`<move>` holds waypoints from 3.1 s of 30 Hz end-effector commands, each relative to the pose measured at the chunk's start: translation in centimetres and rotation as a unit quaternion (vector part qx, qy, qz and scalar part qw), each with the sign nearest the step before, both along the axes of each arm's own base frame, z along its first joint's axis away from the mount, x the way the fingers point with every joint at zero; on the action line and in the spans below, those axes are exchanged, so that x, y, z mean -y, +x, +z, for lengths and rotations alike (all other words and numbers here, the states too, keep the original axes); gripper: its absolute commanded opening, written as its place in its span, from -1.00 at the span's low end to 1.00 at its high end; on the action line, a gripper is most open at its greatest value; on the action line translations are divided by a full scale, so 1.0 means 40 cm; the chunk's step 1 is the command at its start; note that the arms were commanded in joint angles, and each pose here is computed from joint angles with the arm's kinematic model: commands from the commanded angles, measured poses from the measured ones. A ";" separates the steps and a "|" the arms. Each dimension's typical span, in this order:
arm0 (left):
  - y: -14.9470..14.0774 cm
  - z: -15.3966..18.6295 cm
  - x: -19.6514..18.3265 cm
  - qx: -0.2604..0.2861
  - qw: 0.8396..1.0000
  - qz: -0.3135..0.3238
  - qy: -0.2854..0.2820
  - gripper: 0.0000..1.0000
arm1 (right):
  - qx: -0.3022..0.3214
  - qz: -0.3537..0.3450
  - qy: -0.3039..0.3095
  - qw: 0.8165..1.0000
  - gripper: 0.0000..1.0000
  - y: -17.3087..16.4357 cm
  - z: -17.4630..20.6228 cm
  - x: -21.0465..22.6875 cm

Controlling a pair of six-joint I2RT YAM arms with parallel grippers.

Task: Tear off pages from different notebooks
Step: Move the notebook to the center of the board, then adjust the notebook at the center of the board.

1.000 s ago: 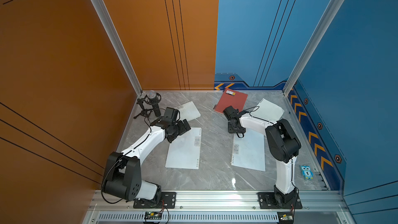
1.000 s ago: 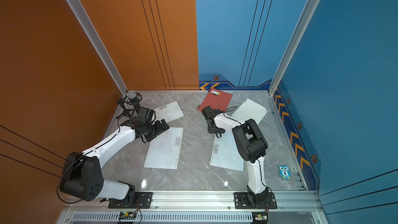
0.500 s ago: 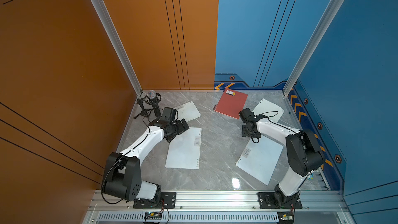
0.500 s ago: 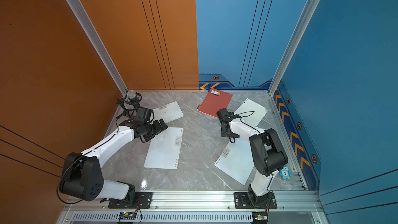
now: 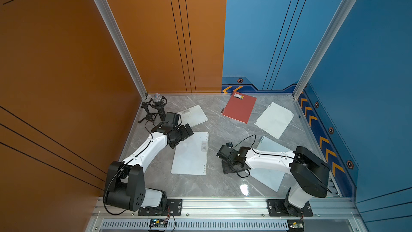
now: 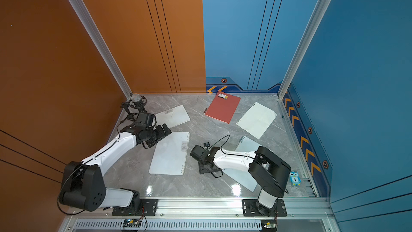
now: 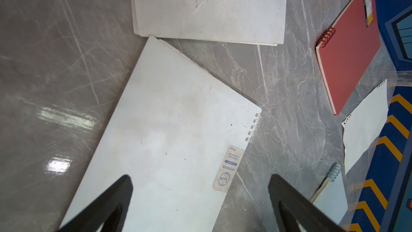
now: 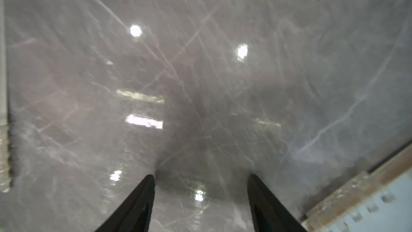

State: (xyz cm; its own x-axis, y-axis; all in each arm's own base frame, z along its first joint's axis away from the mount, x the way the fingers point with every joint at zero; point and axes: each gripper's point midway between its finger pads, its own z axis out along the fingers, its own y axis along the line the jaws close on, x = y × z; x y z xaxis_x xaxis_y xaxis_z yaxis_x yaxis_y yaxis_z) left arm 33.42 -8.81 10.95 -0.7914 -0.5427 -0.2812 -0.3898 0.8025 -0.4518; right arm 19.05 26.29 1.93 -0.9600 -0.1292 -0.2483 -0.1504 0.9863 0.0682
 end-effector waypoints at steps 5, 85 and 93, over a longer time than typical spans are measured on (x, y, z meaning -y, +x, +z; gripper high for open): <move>-0.020 -0.006 -0.020 -0.006 1.000 -0.001 -0.003 0.97 | -0.024 -0.088 -0.050 0.995 0.35 -0.031 -0.049 0.156; -0.228 -0.088 0.136 -0.049 0.998 -0.031 0.000 0.97 | -0.005 0.061 0.122 0.991 0.56 0.423 0.018 -0.056; -0.300 -0.182 0.160 -0.110 0.992 -0.054 0.034 0.97 | -0.019 0.082 0.116 0.990 0.56 0.338 0.023 -0.059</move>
State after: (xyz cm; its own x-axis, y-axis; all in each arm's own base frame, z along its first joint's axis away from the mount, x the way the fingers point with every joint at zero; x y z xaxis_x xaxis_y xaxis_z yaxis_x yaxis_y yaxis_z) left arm 21.47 -15.50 4.85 -0.8917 -0.4282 -0.1466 -0.3543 0.8619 -0.3628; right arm 35.42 29.07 3.34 -0.9327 -0.1813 -0.3118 -0.2798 0.9092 0.3083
